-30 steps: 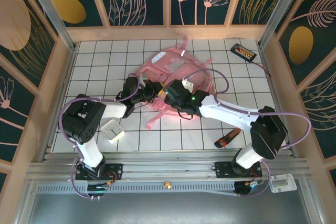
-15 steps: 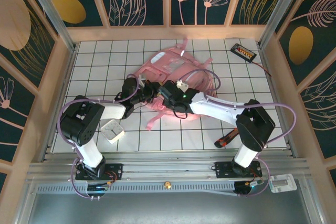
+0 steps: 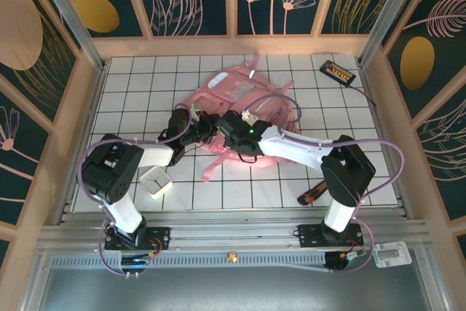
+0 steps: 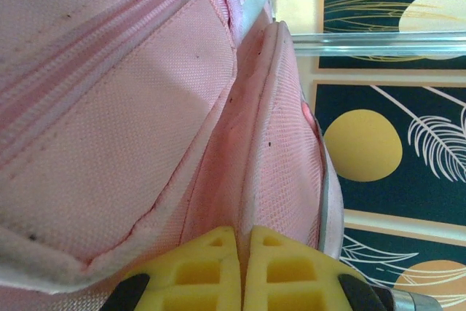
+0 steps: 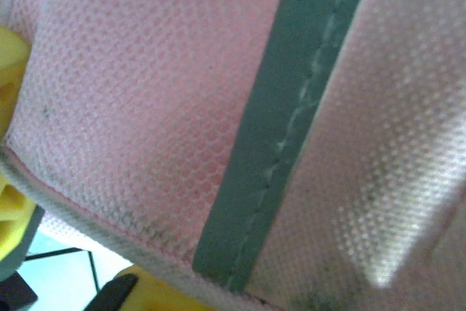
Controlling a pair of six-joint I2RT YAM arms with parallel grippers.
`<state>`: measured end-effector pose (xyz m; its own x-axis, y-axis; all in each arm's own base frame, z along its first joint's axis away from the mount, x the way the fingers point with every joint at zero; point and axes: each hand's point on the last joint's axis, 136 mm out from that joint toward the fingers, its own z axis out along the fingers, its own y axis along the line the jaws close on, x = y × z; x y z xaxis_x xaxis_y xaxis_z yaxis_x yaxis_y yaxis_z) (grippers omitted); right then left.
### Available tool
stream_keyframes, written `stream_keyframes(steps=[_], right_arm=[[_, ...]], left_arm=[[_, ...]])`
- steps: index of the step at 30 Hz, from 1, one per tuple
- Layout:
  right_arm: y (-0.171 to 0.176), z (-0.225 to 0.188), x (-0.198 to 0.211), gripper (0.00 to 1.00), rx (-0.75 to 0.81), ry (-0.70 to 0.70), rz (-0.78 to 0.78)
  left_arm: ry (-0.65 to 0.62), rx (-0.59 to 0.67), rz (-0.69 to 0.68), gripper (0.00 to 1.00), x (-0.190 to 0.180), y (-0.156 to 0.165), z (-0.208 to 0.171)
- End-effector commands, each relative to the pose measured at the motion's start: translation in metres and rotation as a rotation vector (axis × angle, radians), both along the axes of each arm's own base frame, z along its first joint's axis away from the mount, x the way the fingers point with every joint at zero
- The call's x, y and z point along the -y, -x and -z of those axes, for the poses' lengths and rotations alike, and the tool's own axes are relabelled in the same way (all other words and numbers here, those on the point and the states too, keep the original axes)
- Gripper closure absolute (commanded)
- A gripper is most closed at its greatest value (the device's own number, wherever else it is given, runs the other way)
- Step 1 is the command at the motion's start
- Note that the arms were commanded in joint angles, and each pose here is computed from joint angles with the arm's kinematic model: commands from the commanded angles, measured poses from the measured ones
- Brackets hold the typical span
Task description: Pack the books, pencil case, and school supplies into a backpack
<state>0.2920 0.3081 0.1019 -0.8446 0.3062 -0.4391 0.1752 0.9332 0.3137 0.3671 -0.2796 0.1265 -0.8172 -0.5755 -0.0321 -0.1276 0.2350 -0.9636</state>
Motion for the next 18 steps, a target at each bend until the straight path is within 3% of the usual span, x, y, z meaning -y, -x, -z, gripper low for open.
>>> stream_keyframes(steps=[1, 2, 11, 18], right_arm=[[-0.016, -0.008, -0.008, 0.96, 0.059, -0.017, 0.012], [-0.015, -0.008, -0.007, 1.0, 0.058, -0.015, 0.012], [0.007, -0.011, 0.024, 1.0, 0.013, 0.073, -0.042], [0.025, -0.009, 0.056, 1.0, -0.041, 0.102, -0.086]], left_arm=[[0.111, 0.128, 0.102, 1.0, 0.016, 0.016, -0.055], [0.102, 0.129, 0.101, 1.0, 0.016, 0.016, -0.053], [-0.145, 0.172, 0.083, 1.0, 0.004, 0.0, -0.036], [-0.242, 0.181, 0.065, 1.0, -0.011, -0.012, -0.029]])
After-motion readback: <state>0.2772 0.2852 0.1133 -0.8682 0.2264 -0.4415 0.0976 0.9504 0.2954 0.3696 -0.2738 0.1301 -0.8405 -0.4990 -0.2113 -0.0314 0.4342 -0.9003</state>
